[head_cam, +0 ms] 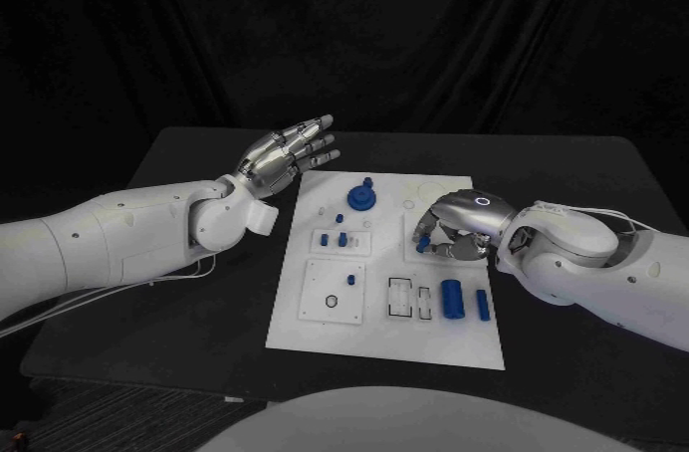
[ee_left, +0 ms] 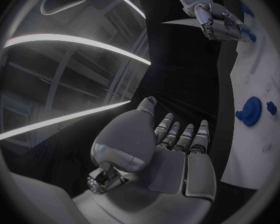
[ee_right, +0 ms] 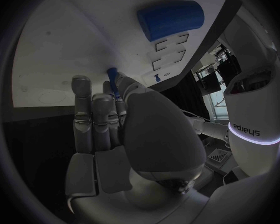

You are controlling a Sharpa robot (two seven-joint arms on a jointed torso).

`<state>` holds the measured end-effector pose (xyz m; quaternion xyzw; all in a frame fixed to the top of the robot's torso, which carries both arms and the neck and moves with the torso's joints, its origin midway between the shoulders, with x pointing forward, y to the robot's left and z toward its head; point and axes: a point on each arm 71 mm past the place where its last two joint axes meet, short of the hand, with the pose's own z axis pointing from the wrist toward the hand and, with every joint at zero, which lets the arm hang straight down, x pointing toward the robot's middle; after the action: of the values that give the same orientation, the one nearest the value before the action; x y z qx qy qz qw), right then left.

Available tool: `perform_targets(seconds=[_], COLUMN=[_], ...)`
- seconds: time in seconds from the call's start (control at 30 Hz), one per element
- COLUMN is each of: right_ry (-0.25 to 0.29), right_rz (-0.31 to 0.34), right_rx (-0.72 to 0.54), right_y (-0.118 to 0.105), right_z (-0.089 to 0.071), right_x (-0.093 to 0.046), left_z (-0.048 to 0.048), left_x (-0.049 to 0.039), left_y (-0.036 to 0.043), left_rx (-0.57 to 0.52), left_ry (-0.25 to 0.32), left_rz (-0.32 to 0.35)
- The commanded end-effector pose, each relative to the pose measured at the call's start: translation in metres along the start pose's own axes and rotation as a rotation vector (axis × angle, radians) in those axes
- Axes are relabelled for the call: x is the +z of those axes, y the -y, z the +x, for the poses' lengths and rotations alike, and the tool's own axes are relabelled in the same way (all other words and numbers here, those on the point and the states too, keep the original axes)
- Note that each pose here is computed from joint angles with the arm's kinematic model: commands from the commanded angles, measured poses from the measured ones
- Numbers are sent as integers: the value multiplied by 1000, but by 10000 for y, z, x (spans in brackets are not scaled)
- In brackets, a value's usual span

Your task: Assemble the parts on the task board

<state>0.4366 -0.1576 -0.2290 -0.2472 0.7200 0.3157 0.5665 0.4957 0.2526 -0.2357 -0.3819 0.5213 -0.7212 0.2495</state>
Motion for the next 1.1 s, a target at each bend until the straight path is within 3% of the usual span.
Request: perform_targets(seconds=[0.03, 0.2, 0.43, 0.63, 0.8, 1.1], right_ry=[50, 72, 113, 128, 100, 28], right_rz=[-6, -5, -20, -66, -133, -272], right_rx=[4, 1, -15, -9, -1, -33], right_y=[-18, -29, -92, -282, -541, -1062], right_z=[-41, -111, -346, -487, -498, -346], right_x=[-30, -82, -120, -120, -16, 333], left_z=[10, 3, -4, -7, -6, 19], left_x=[1, 8, 16, 25, 31, 58], left_y=[-4, -10, -17, -25, -34, -64], left_rx=[-13, -11, -7, -5, -6, -11], left_ry=[-5, -3, 0, 1, 0, -7], left_rz=[7, 3, -2, -5, -8, -14])
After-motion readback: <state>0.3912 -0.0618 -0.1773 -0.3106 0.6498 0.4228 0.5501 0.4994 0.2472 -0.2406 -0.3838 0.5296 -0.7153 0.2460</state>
